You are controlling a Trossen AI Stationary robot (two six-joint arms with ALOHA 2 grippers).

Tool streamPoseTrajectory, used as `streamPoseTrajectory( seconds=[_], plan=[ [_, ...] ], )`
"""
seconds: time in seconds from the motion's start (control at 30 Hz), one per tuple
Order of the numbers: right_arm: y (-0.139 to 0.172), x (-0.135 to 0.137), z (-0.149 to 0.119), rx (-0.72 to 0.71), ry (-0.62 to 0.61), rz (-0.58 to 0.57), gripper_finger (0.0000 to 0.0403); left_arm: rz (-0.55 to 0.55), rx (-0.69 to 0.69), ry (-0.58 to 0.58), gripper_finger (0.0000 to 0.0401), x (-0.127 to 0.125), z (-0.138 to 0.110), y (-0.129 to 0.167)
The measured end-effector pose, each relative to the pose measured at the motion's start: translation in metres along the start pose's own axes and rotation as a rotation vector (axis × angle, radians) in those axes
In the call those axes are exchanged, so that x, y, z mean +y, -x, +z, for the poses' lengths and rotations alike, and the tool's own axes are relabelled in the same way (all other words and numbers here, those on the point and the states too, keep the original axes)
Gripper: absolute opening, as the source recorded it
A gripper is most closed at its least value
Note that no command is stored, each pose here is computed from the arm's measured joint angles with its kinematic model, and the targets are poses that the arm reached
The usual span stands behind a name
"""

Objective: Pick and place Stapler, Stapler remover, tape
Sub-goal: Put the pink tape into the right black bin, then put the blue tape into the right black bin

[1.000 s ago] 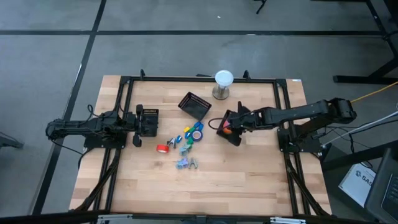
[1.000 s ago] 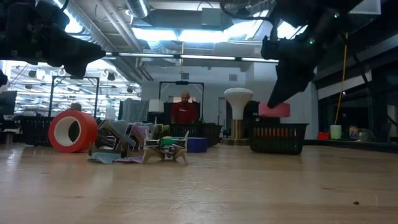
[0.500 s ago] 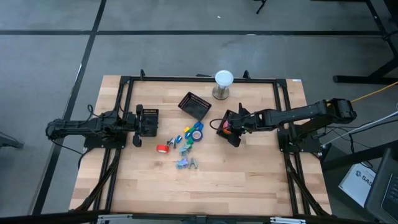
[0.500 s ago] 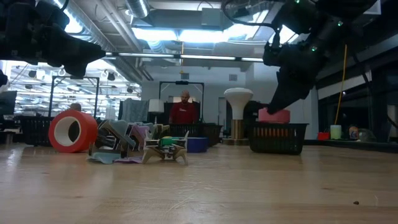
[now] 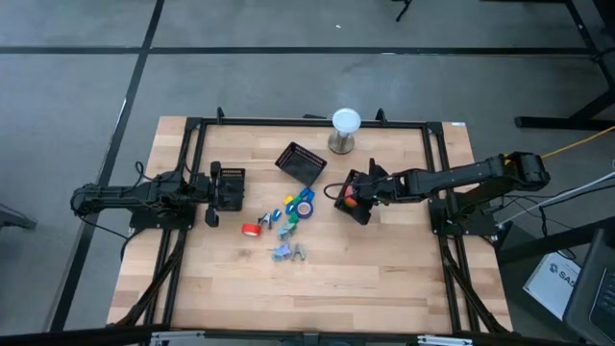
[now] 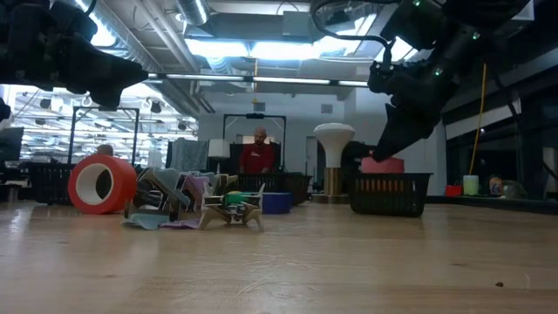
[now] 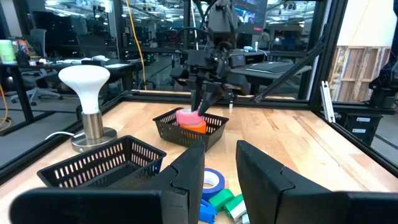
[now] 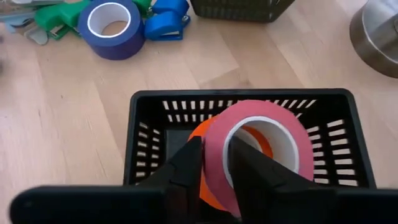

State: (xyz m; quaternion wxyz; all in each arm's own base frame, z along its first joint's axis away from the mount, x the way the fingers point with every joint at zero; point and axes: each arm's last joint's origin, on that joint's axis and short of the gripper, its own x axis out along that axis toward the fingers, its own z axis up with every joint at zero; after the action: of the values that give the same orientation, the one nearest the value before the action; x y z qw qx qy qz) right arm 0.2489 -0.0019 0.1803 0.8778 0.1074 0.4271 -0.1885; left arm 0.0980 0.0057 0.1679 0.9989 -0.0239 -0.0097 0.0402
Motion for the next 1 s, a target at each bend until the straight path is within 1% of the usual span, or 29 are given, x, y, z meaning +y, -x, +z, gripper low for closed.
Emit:
streamPoseTrajectory(
  seconds=[0.2, 0.27, 0.53, 0.7, 0.77, 0.87, 1.0],
  plan=[
    [0.000, 0.000, 0.000, 0.001, -0.003, 0.002, 0.0100, 0.000, 0.000, -0.001, 0.0088, 0.000, 0.000, 0.000],
    [0.000, 0.001, 0.000, 0.008, -0.003, 0.021, 0.0105, 0.000, 0.000, 0.000, 0.0088, 0.000, 0.000, 0.000],
    [0.001, 0.005, -0.002, 0.074, -0.007, 0.184, 0.0126, 0.000, 0.000, 0.000, 0.0088, 0.000, 0.000, 0.000],
    [0.004, 0.009, 0.002, 0.107, -0.008, 0.287, 0.0129, 0.000, 0.000, 0.000, 0.0088, 0.000, 0.000, 0.000],
    [0.007, 0.012, 0.009, 0.092, -0.010, 0.322, 0.0127, 0.000, 0.000, 0.000, 0.0088, 0.000, 0.000, 0.000],
    [0.013, 0.016, 0.022, 0.047, -0.013, 0.345, 0.0122, 0.000, 0.000, -0.001, 0.0088, 0.000, 0.000, 0.000],
    [0.019, 0.023, 0.036, -0.054, -0.011, 0.389, 0.0117, 0.000, 0.000, -0.001, 0.0088, 0.000, 0.000, 0.000]
  ],
)
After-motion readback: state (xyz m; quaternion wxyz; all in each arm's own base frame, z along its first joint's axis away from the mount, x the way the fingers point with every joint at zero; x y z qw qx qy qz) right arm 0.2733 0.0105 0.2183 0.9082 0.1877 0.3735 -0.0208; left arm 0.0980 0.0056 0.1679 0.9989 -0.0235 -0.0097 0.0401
